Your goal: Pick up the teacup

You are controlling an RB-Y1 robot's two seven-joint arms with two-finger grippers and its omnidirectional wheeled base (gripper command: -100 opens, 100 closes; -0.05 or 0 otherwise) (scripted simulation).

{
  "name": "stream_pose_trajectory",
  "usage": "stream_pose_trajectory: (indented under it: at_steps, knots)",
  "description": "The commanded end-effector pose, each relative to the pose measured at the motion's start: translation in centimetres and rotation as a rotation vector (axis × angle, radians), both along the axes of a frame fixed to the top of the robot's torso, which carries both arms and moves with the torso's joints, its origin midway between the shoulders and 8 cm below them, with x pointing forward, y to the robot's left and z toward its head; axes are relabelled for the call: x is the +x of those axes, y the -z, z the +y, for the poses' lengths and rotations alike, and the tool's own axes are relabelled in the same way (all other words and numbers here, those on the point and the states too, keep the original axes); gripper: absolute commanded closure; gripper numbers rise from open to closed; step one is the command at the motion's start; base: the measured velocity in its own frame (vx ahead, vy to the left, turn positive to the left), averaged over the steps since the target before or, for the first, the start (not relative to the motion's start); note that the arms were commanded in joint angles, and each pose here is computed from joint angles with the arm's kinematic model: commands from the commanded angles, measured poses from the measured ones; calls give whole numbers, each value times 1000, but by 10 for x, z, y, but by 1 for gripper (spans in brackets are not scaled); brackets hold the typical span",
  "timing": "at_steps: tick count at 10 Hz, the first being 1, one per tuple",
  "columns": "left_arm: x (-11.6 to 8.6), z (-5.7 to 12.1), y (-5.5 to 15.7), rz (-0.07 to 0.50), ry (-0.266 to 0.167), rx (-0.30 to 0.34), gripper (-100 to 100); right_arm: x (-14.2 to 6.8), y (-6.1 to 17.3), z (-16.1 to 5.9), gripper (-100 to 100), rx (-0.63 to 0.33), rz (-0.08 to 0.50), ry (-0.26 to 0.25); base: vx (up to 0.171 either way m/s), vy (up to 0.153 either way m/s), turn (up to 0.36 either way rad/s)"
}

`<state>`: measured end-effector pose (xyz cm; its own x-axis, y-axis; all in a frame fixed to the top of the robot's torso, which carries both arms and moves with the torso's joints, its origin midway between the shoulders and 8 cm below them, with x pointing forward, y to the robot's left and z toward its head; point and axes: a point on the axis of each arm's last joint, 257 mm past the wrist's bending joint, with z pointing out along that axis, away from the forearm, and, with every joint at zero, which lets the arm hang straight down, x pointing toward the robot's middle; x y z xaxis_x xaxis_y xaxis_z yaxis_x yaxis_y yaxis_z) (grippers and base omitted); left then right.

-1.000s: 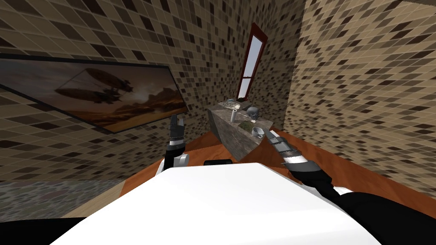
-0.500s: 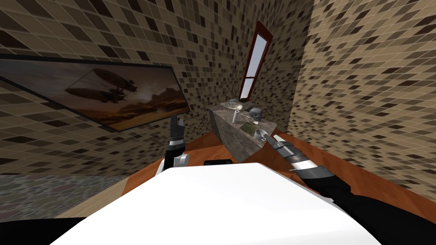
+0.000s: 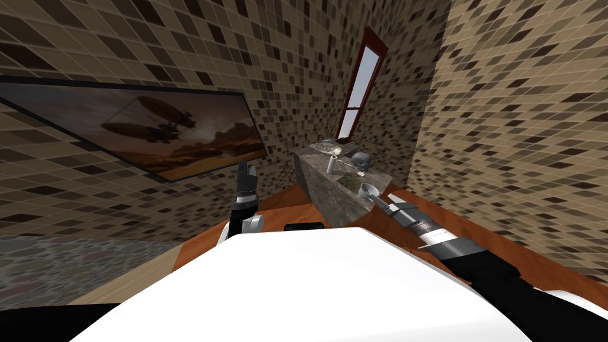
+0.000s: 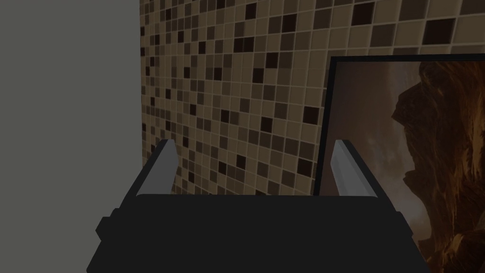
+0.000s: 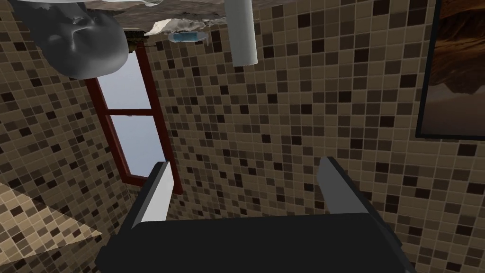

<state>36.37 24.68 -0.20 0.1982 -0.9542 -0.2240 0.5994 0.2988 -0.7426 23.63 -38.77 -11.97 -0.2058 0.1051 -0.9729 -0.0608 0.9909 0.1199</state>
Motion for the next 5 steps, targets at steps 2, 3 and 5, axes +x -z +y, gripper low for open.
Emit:
stream_pose_trajectory:
  at_steps: [2, 3, 5]
  knots:
    - [0, 0, 0, 0, 0, 0, 0, -12, 15, -13, -100, -112, 94, -12, 48, 0, 42]
    - [0, 0, 0, 0, 0, 0, 0, -15, 17, -14, -100, -112, 105, -9, 45, -4, 40]
    - [0, 0, 0, 0, 0, 0, 0, -24, 26, -22, -100, -181, 167, -21, 52, 1, 42]
